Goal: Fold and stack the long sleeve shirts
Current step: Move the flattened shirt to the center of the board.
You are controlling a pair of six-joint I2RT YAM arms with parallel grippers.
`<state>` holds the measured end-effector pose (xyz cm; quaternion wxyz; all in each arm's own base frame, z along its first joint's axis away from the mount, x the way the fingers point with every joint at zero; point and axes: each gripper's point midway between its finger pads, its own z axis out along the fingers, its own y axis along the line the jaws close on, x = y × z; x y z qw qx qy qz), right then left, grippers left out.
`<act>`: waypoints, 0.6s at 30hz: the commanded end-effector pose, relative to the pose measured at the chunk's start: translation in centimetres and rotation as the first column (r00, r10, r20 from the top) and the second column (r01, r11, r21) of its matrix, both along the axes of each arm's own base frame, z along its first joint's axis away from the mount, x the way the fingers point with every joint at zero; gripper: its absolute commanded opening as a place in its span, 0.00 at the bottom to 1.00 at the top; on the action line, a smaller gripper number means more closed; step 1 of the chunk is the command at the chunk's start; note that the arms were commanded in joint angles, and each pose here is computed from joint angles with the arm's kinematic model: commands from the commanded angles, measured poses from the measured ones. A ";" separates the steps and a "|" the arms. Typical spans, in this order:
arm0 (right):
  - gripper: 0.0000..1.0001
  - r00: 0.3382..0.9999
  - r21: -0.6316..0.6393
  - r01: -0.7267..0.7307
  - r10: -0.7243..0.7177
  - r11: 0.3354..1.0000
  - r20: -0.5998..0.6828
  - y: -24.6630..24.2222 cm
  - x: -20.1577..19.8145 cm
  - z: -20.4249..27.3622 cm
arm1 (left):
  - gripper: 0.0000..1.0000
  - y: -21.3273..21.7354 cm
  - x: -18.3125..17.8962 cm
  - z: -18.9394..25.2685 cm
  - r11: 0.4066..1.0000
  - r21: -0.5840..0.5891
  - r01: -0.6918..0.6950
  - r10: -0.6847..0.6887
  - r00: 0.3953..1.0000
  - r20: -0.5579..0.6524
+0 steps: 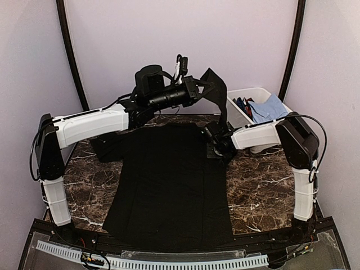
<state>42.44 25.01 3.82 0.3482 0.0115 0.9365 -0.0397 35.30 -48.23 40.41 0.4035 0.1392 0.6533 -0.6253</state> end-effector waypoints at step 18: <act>0.47 1.000 0.156 0.000 0.000 0.988 0.001 -1.1 -2.0 0.0 | 0.00 4.2 -1.0 0.6 0.988 0.058 -0.145 0.141 0.988 0.061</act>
